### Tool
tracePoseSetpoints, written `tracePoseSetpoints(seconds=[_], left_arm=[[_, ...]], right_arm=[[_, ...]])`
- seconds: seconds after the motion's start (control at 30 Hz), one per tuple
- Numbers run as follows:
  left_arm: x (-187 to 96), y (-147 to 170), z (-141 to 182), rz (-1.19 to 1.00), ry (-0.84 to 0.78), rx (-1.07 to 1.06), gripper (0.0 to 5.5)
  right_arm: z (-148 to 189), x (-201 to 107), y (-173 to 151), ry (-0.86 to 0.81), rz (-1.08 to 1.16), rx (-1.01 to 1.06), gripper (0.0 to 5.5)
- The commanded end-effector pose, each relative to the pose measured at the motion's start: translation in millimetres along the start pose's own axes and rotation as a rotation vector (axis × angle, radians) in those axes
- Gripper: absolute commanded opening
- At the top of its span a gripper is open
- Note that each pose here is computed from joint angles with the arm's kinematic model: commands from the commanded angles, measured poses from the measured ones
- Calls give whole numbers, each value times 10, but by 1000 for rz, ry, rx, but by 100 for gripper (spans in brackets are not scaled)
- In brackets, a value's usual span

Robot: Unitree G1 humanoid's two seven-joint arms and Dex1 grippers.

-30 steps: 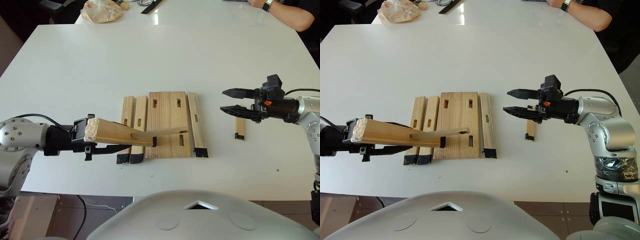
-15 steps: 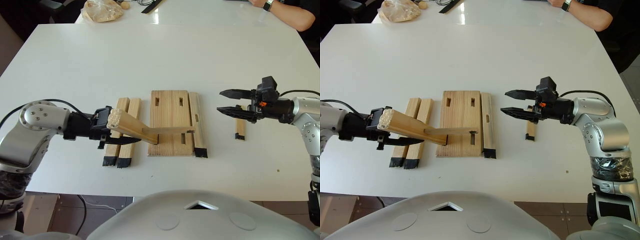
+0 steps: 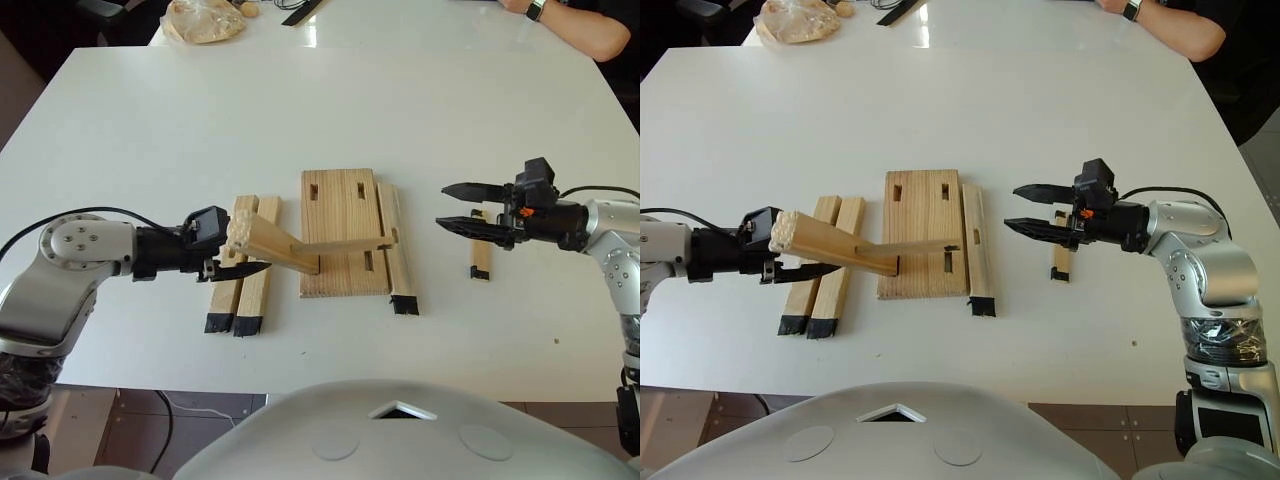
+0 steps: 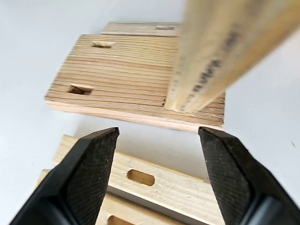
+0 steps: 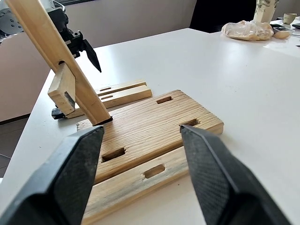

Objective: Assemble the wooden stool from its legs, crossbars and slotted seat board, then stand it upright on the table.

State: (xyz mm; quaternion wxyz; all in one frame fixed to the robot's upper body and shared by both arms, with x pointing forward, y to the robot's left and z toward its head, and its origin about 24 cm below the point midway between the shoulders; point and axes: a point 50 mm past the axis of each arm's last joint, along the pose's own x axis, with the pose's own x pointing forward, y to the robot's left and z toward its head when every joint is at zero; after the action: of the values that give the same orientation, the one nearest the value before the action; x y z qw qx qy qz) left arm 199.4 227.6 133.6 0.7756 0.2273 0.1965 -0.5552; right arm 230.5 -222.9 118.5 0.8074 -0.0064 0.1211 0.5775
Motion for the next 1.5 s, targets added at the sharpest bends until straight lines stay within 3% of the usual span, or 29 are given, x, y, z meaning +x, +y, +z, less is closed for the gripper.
tracePoseSetpoints(seconds=[0.03, 0.17, 0.37, 0.57, 0.73, 0.97, 1.1, 1.37, 1.5], left_arm=[[-188, 10, 59, 91, 1, -41, 312], [-417, -58, -119, 277, 66, -228, 312], [-94, -412, -482, 503, 208, -513, 312], [-29, -498, -503, 523, 268, -544, 312], [-41, -571, -564, 411, 294, -593, 312], [-158, -673, -904, 365, 401, -634, 312], [-207, -536, -988, 409, 397, -600, 312], [-140, -401, -1119, 487, 288, -634, 206], [-101, -336, -1142, 533, 182, -680, 202]], right_arm=[[-14, -34, 41, 10, -31, -18, 299], [-119, -117, 177, 10, -88, 1, 299], [-285, -296, 385, -9, -229, 50, 299], [-301, -367, 427, -41, -311, 64, 299], [-310, -337, 418, -39, -317, 61, 299], [-299, -315, 396, -30, -307, 53, 299], [-325, -293, 396, -9, -303, 47, 299], [-332, -240, 335, 27, -283, 22, 299], [-302, -262, 279, 33, -295, 7, 299]])
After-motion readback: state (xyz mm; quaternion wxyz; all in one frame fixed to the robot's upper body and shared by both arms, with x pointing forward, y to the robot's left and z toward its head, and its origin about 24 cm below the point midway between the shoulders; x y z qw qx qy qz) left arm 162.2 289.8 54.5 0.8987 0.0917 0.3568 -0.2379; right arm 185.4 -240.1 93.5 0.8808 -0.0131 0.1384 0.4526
